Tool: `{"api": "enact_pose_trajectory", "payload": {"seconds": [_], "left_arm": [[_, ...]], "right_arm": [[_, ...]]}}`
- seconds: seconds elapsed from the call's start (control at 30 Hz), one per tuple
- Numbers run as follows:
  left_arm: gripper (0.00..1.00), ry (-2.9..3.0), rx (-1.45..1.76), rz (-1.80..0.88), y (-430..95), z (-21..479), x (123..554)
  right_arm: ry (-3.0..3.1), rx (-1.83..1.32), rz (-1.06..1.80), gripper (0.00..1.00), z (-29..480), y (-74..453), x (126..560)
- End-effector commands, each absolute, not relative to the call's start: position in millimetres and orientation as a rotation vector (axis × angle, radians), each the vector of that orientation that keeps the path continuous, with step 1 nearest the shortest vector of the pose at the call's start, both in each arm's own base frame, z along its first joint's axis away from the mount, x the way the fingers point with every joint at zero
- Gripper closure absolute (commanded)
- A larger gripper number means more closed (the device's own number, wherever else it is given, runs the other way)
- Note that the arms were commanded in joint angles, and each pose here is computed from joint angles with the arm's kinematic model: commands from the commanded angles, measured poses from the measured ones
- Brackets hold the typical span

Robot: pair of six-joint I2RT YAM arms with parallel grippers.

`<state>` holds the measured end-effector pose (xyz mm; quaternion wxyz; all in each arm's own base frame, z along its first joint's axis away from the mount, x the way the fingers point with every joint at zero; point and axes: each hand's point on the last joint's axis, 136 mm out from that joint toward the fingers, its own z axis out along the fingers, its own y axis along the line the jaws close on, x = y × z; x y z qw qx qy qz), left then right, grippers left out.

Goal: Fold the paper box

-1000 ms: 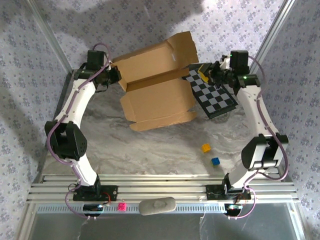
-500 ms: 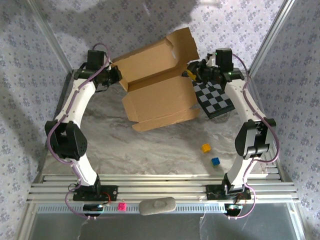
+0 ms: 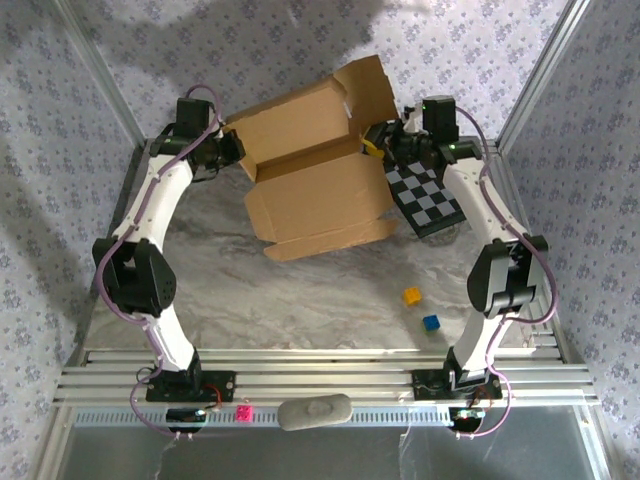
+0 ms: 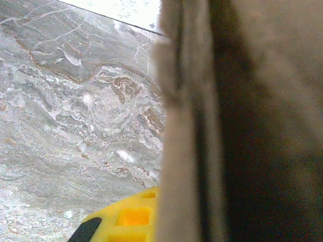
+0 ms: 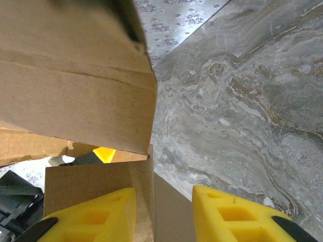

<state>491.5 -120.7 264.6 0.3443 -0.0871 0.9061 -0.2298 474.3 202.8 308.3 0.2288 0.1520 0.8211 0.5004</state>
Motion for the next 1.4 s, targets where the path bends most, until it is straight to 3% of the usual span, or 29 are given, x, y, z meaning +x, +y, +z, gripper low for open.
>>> {"api": "enact_pose_trajectory", "payload": {"seconds": [0.0,0.47,0.67,0.87,1.03,1.07,1.17,1.23,1.37], "left_arm": [[1.00,2.299,-0.233,-0.667,-126,286,500],[1.00,2.304,-0.258,-0.690,-128,286,505],[1.00,2.305,-0.261,-0.695,-128,286,504],[1.00,2.304,-0.266,-0.695,-128,286,505],[1.00,2.306,-0.270,-0.688,-126,286,505],[1.00,2.308,-0.272,-0.685,-125,286,505],[1.00,2.310,-0.272,-0.676,-121,287,505],[1.00,2.316,-0.256,-0.667,-121,287,505],[1.00,2.346,-0.222,-0.639,-120,286,500]], "right_arm": [[2.257,0.330,1.407,0.64,320,217,471],[2.289,0.238,1.362,0.63,326,232,469],[2.298,0.234,1.347,0.68,322,234,472],[2.319,0.248,1.290,0.98,318,232,473],[2.309,0.234,1.225,1.00,325,225,471],[2.292,0.205,1.207,0.99,332,223,470],[2.293,0.108,1.089,0.71,345,211,458],[2.244,0.005,0.982,0.60,361,196,449],[2.066,-0.083,0.812,0.53,400,150,438]]}}
